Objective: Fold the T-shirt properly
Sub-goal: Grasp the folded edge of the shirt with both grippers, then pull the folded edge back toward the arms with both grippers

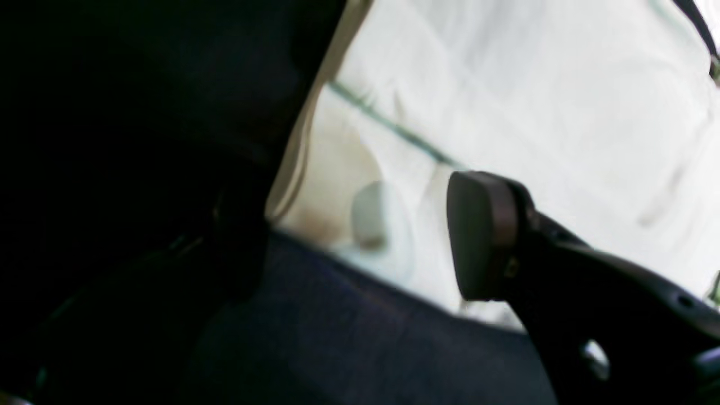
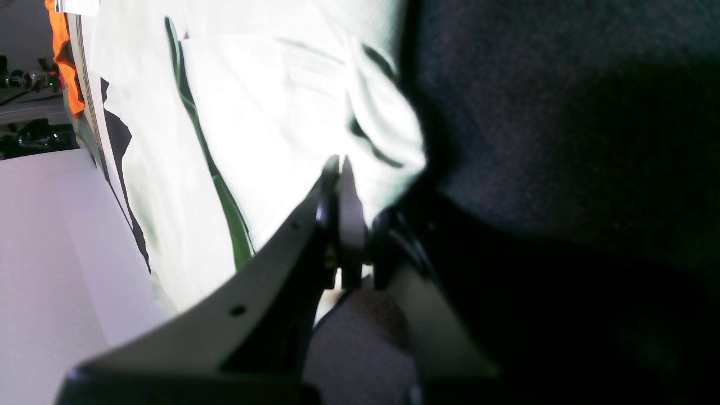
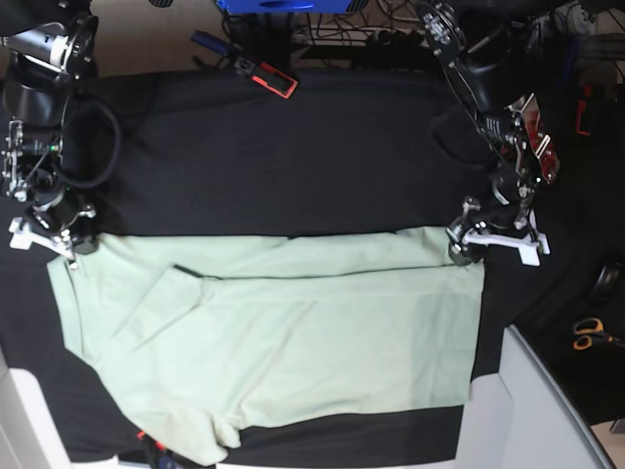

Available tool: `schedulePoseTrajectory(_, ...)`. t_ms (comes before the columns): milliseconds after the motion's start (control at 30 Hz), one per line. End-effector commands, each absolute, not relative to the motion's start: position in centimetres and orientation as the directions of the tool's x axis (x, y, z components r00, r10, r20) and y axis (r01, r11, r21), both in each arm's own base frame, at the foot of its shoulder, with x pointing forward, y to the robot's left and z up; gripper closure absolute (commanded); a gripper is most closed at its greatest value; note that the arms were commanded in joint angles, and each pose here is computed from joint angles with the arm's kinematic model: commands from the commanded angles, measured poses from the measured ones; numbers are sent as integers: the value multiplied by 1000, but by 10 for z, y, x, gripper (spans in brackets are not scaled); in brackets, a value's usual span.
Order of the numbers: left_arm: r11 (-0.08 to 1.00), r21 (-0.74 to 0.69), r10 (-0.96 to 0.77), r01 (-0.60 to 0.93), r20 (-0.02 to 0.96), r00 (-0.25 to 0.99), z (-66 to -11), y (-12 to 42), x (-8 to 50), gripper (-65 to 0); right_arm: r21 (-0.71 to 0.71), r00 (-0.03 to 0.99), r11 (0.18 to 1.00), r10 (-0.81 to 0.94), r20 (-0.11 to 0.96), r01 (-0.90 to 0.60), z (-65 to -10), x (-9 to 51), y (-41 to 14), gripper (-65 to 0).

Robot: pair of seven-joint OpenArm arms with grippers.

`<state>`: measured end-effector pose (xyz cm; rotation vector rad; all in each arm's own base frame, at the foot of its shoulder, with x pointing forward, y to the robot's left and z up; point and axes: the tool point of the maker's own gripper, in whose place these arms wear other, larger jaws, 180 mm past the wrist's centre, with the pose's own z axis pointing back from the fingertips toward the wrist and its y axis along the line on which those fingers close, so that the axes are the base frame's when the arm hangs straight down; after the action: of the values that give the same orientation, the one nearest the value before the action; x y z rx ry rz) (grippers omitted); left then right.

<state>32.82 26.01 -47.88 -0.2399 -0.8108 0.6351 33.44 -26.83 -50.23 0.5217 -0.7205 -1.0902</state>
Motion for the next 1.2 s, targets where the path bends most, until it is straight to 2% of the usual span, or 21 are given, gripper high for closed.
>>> schedulePoseTrajectory(0,788,-435,616,-436,566,548,-485,253,329,-470,706,272,398,-917,291,586,-491,345,-277,0)
schedulePoseTrajectory(100,781,-444,624,-439,549,555,-489,248,330,-447,707,272,397,-918,290,585,-492,345,-276,0)
schedulePoseTrajectory(133,781,-445,625,-439,550,555,-489,248,330,-401,707,272,397,-918,290,585,-492,345,-276,0)
schedulePoseTrajectory(233,777,-452,630,-439,544,555,-490,243,330,-175,706,273,398,-917,291,586,-492,344,-276,0)
schedulePoseTrajectory(300,776,-452,631,-441,539,558,-492,242,328,-67,705,275,400,-916,292,585,-492,344,-276,0)
schedulePoseTrajectory(467,777,-447,629,-443,535,564,-494,242,325,-42,704,276,400,-916,291,587,-492,344,-276,0)
schedulePoseTrajectory(500,782,-440,623,-442,534,571,-495,243,324,-7,704,273,398,-917,290,588,-493,343,-277,0)
schedulePoseTrajectory(533,783,-437,622,-442,535,572,-495,243,324,0,705,269,395,-919,289,589,-493,343,-277,0)
schedulePoseTrajectory(800,793,-406,609,-454,527,592,-504,251,305,0,697,271,398,-917,291,596,-496,336,-279,0)
schedulePoseTrajectory(967,810,-377,586,-450,558,588,-497,260,296,0,683,278,399,-917,287,612,-503,324,-280,0)
schedulePoseTrajectory(1167,819,-348,572,-456,563,597,-499,267,279,0,676,285,447,-895,344,586,-492,312,-288,0)
